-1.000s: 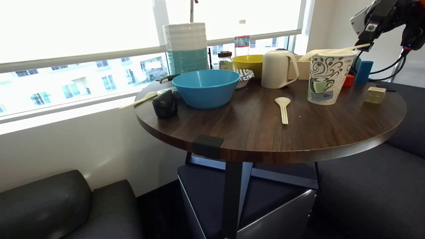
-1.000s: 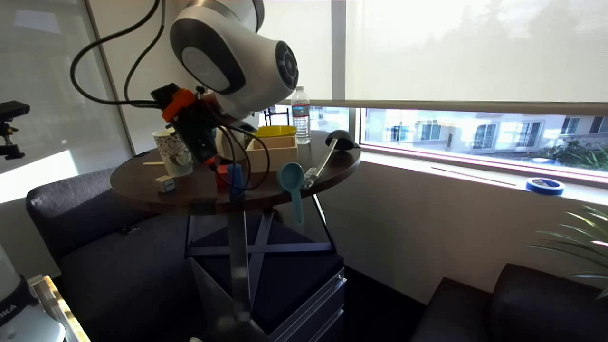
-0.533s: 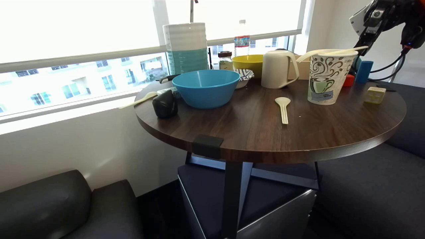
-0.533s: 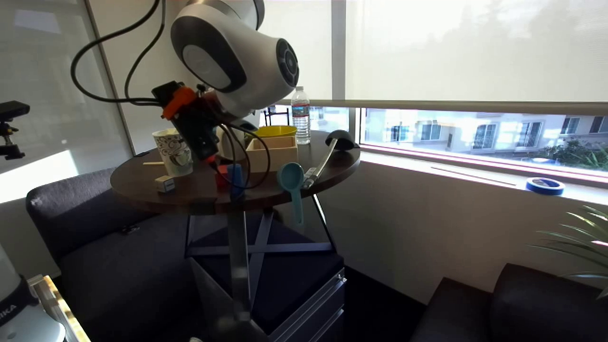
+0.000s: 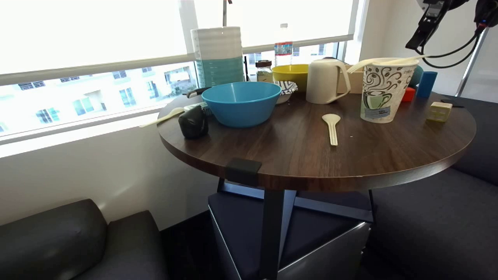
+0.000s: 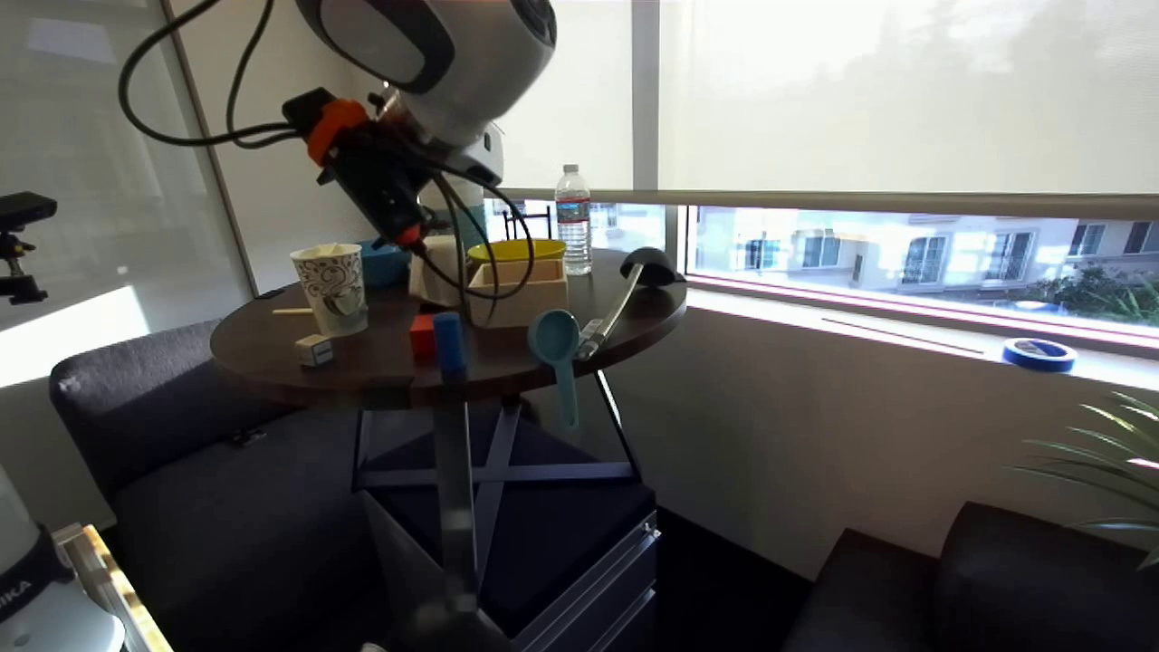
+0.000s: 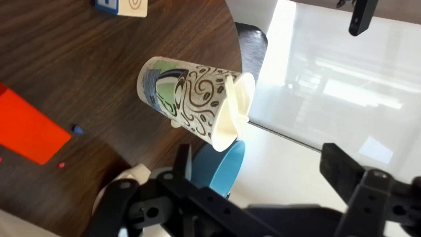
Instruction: Remove the spoon from the cup, then put the fork on the cup
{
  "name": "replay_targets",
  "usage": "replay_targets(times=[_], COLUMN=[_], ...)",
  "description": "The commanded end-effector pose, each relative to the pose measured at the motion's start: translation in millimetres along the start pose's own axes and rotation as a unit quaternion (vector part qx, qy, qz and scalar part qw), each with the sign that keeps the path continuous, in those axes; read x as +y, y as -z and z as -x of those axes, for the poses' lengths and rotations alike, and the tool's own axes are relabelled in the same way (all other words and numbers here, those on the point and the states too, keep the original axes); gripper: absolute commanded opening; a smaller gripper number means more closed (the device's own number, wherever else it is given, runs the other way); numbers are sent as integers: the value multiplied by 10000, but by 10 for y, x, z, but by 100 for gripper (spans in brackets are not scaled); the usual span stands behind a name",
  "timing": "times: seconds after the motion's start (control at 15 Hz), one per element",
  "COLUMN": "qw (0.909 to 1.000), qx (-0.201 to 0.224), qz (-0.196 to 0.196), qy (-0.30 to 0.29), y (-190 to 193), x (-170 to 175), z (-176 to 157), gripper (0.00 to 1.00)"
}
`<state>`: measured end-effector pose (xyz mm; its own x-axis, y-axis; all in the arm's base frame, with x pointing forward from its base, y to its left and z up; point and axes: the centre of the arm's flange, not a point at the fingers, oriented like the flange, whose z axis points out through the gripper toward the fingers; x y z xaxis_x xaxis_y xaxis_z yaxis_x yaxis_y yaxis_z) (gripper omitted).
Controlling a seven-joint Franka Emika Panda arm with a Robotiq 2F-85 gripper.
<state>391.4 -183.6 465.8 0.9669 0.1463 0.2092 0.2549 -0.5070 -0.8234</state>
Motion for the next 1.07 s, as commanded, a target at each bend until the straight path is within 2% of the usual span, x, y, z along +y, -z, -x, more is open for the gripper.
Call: replay_targets(times=[0.0, 0.2, 0.4, 0.6, 0.8, 0.87, 1.0], qw=[9951, 9841, 9656, 9401, 9074, 9256, 9240], qx=[-35, -85, -236, -394, -562, -528, -550], qz=[971, 1725, 2497, 3266, 4027, 3596, 3621], qy=[174, 420, 687, 894, 1063, 1056, 1097], y=[-61, -194, -325, -432, -517, -405, -442], x=[-618, -1053, -1359, -1577, -1704, -1631, -1665], z=[-148, -311, -385, -417, -436, -529, -541], gripper=[100, 100, 100, 100, 100, 100, 100])
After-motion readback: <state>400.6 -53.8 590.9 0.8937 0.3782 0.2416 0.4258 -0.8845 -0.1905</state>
